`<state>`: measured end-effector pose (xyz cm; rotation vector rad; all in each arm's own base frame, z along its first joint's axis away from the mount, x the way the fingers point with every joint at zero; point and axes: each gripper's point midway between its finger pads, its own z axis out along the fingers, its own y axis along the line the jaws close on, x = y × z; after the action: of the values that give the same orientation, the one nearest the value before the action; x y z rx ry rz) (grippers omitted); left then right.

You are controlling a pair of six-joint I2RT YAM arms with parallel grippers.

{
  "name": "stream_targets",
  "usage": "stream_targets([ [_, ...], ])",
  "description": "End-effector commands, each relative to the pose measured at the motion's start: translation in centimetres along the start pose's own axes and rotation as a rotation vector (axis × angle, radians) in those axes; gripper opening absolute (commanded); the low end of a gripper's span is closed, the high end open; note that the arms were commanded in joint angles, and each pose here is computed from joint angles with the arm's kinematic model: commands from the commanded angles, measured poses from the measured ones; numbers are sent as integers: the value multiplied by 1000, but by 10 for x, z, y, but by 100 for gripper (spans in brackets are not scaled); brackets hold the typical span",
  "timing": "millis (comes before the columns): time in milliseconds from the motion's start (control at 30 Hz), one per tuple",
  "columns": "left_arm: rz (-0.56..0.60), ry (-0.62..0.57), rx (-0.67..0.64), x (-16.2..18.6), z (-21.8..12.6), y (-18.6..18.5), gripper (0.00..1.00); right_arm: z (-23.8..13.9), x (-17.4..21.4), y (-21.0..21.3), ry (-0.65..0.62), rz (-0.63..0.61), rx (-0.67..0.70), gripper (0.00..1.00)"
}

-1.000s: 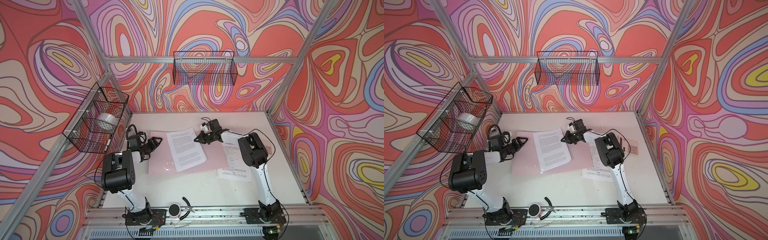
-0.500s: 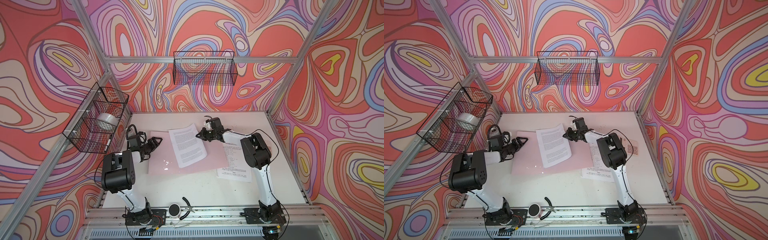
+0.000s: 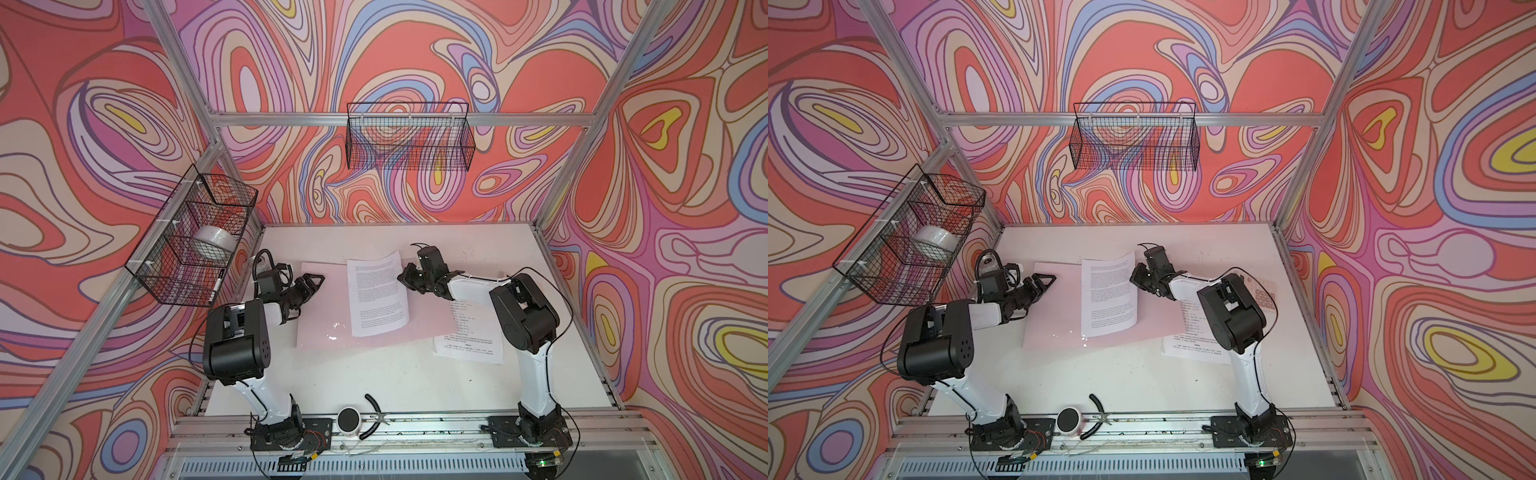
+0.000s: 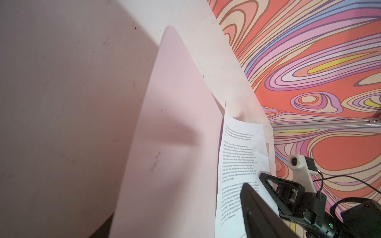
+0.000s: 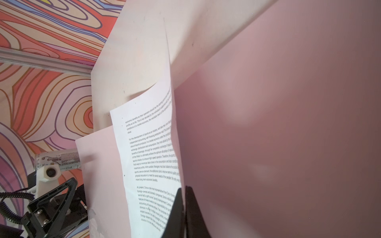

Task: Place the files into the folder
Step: 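Swing the raised folder cover over the sheet with the right gripper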

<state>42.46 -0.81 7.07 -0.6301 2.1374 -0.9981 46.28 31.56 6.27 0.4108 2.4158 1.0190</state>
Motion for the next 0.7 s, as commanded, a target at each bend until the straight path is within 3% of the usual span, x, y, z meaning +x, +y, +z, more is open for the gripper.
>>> stream_targets([
  [0, 1, -16, 0, -2, 1, 5, 73, -5, -7, -3, -88, 29, 47, 0],
  [667, -8, -30, -9, -2, 0, 8, 75, 25, 24, 22, -85, 61, 73, 0],
])
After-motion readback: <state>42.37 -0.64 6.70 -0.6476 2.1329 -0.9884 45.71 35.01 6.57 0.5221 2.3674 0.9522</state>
